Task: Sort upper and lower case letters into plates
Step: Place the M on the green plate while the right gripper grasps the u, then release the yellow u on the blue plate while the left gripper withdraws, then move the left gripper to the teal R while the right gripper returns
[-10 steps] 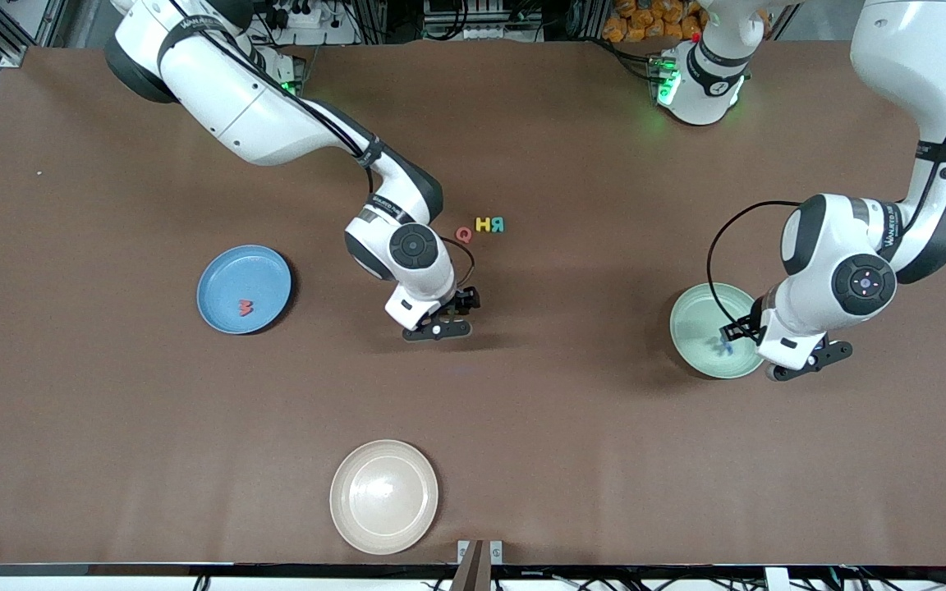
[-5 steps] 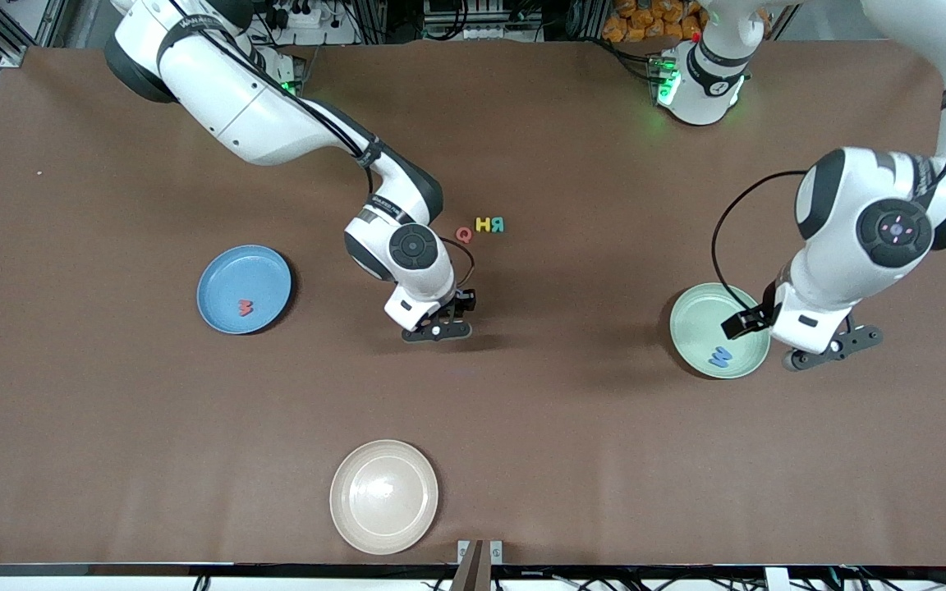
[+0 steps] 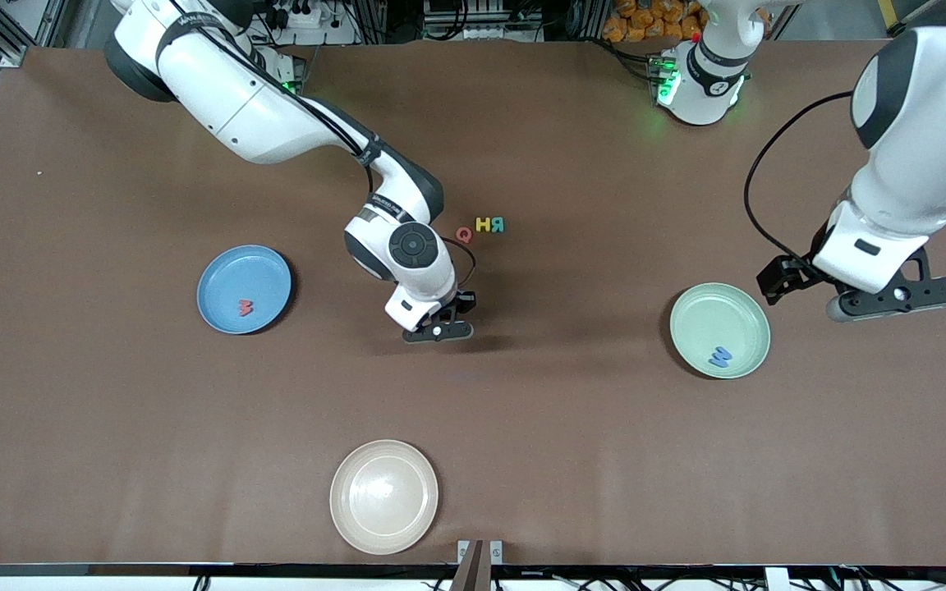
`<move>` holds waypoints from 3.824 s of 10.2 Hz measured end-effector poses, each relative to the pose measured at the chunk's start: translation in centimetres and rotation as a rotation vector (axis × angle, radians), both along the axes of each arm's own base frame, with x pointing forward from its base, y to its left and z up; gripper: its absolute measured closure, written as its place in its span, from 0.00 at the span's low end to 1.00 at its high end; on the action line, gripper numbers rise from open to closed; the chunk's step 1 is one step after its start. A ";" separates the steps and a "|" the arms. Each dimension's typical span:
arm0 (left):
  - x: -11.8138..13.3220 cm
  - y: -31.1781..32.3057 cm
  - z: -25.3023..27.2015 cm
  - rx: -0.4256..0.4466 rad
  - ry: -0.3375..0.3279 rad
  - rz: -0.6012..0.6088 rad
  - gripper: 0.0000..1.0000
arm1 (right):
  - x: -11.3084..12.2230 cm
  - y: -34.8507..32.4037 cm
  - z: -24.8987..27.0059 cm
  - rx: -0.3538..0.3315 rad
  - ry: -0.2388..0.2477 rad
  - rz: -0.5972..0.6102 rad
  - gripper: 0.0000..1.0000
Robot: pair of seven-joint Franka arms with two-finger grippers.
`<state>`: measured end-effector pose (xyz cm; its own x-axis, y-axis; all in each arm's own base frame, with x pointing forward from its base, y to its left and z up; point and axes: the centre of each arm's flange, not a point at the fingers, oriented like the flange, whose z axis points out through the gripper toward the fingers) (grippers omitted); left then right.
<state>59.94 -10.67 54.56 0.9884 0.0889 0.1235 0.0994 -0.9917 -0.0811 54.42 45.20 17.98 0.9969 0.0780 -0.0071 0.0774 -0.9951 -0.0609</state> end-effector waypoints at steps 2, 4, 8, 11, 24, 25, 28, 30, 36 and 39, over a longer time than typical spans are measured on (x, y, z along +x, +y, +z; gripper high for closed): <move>-0.5 0.0 1.3 -0.003 0.019 -0.019 0.00 | 0.0 0.0 0.0 0.000 0.000 -0.001 0.74; -1.0 0.3 3.3 0.007 0.039 -0.066 0.00 | 0.1 0.0 0.1 0.001 -0.002 -0.003 0.74; -1.2 0.5 4.4 0.012 0.050 -0.090 0.00 | 3.3 -1.4 2.4 0.030 -0.045 -0.051 0.74; -1.2 0.5 4.4 0.011 0.050 -0.092 0.00 | 6.1 -6.4 5.1 0.031 0.013 -0.094 0.74; -1.9 -4.3 3.4 -0.022 0.074 -0.171 0.00 | 3.5 -39.6 5.1 -0.151 0.244 0.061 0.74; -1.9 -4.7 3.2 -0.023 0.075 -0.178 0.00 | 3.1 -39.7 4.7 -0.149 0.255 0.060 0.74; -1.6 -6.5 2.5 -0.042 0.063 -0.194 0.00 | 3.0 -39.1 4.9 -0.090 0.274 0.012 0.32; -1.8 -10.8 0.2 -0.070 0.080 -0.188 0.00 | 3.8 -36.4 7.0 -0.064 0.274 0.010 0.04; -6.7 -24.5 -6.9 -0.125 0.139 -0.211 0.00 | 3.6 -23.1 10.8 -0.029 0.191 0.010 0.00; -12.8 -30.2 -12.7 -0.141 0.174 -0.309 0.00 | 1.9 -15.7 9.4 0.017 0.096 0.153 0.00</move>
